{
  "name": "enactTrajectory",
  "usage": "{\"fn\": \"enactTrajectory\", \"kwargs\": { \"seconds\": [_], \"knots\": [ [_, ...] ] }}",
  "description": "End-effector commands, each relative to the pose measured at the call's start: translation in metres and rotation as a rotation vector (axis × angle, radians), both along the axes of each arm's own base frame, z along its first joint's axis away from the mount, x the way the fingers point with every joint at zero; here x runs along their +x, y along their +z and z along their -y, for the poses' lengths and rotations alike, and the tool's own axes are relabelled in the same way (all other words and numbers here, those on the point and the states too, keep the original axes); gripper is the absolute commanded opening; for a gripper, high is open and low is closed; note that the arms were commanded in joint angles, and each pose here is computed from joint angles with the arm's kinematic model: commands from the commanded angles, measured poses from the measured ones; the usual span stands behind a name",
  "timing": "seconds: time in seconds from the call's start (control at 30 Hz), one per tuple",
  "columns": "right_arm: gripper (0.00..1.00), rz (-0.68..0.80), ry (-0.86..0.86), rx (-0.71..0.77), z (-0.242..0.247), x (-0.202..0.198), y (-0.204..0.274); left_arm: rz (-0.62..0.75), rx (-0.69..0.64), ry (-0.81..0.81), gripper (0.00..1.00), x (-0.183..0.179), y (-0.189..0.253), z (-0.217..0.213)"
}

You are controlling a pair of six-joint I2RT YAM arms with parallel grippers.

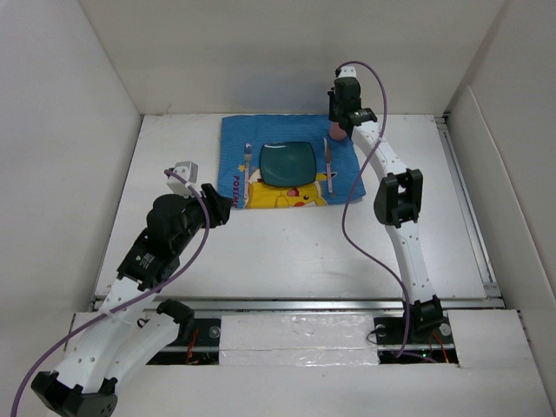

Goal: Set the dinner table for one person

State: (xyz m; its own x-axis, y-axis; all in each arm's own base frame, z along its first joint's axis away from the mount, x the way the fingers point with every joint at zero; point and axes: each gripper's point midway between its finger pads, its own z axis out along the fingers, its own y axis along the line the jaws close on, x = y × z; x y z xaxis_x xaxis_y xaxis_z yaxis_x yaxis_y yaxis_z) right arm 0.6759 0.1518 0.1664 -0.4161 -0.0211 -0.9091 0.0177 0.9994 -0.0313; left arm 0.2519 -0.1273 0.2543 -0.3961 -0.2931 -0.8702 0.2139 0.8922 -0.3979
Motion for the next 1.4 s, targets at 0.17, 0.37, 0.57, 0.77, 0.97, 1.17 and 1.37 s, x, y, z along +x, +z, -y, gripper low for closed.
{"fn": "enactTrajectory", "kwargs": {
  "seconds": [0.17, 0.37, 0.57, 0.77, 0.97, 1.17, 1.37],
  "knots": [
    [0.27, 0.113, 0.003, 0.031, 0.005, 0.019, 0.027, 0.045, -0.014, -0.002, 0.42, 0.007, 0.014, 0.002],
    [0.44, 0.185, 0.021, 0.066, 0.001, 0.021, 0.058, 0.040, -0.011, -0.001, 0.42, 0.008, 0.013, 0.003],
    [0.50, 0.239, 0.043, 0.107, -0.004, 0.015, 0.094, 0.040, -0.009, 0.005, 0.42, 0.008, 0.012, 0.001],
    [0.64, 0.284, 0.061, 0.143, -0.004, -0.002, 0.135, 0.043, -0.008, 0.013, 0.42, 0.008, 0.013, 0.000],
    [0.79, 0.355, 0.086, 0.209, -0.002, -0.038, 0.187, 0.036, -0.001, 0.007, 0.42, 0.007, 0.011, 0.000],
    [1.00, 0.334, 0.049, 0.214, 0.015, -0.115, 0.240, 0.091, -0.018, 0.003, 0.49, 0.002, 0.026, -0.003],
    [1.00, 0.568, 0.311, 0.453, 0.009, -0.279, 0.295, 0.172, -0.055, 0.099, 0.61, -0.006, 0.047, -0.024]
  ]
}}
